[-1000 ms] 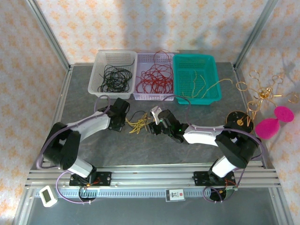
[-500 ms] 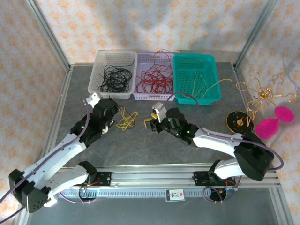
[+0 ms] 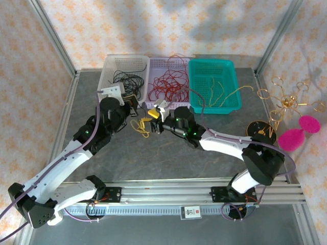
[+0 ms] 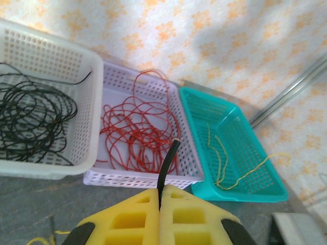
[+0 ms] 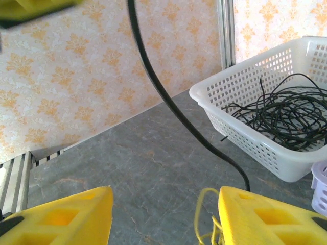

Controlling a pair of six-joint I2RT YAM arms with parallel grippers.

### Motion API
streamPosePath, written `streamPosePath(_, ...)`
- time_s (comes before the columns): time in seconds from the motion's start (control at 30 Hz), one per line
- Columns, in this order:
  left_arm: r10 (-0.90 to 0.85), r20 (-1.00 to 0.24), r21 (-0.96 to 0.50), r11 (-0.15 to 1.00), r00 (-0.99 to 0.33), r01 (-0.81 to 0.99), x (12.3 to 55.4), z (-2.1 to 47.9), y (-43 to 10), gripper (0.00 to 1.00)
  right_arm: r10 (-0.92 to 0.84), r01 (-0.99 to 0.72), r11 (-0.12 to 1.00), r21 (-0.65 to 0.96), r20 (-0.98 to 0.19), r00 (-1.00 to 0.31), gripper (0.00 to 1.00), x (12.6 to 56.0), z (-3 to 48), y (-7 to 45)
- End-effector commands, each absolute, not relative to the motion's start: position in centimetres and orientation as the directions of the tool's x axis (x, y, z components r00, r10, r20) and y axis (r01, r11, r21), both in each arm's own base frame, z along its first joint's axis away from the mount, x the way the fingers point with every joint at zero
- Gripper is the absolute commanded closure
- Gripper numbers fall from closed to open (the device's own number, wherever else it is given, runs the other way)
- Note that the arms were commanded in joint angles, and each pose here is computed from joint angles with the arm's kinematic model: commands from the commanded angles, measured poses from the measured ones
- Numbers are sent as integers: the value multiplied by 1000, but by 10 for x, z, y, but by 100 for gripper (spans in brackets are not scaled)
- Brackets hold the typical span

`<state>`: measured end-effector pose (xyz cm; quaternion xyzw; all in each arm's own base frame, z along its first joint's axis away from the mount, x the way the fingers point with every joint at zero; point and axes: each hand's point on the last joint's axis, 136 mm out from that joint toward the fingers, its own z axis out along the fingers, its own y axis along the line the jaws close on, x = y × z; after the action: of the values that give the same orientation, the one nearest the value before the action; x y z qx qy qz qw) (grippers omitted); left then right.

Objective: Untangle the cables

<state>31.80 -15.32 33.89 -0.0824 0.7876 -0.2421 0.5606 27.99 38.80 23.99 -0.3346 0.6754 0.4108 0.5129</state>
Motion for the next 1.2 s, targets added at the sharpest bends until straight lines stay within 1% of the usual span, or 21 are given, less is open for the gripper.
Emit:
streamPosePath(0.0,-364,-866,-461,847,-343,264,304,374,-164,100,89,-911,375,172,-985,-149,43,281,284,399)
streamPosePath(0.1,-354,-860,-470,829,-368,304,298,385,-171,100,124,-906,388,171,-983,-132,43,291,291,405)
streamPosePath(0.23,-351,-865,-471,815,-358,339,291,402,-173,100,191,-816,528,237,-969,-158,44,328,291,402)
streamPosePath(0.27,-355,-867,-471,812,-349,344,290,407,-172,100,201,-803,543,247,-966,-161,44,333,289,402)
streamPosePath(0.33,-361,-870,-471,811,-336,348,289,417,-170,100,207,-806,531,261,-962,-176,45,335,281,408)
streamPosePath(0.47,-363,-879,-464,802,-309,377,289,441,-173,100,194,-798,505,330,-944,-267,48,338,250,419)
streamPosePath(0.57,-367,-886,-457,795,-283,400,289,460,-175,100,174,-775,506,377,-925,-337,50,336,221,423)
streamPosePath(0.63,-375,-891,-449,809,-256,379,291,472,-169,100,167,-752,506,423,-903,-396,52,332,202,424)
streamPosePath(0.73,-391,-898,-439,831,-203,342,293,490,-157,100,139,-725,486,488,-862,-487,54,319,175,430)
streamPosePath(0.87,-409,-896,-444,823,-172,355,295,510,-158,100,107,-681,506,530,-821,-560,55,300,146,424)
streamPosePath(1.0,-403,-895,-446,817,-193,366,299,508,-165,100,102,-659,539,524,-817,-567,55,289,144,406)
streamPosePath(1.17,-393,-897,-441,824,-202,355,302,502,-166,100,20,-657,609,444,-837,-547,53,281,140,382)
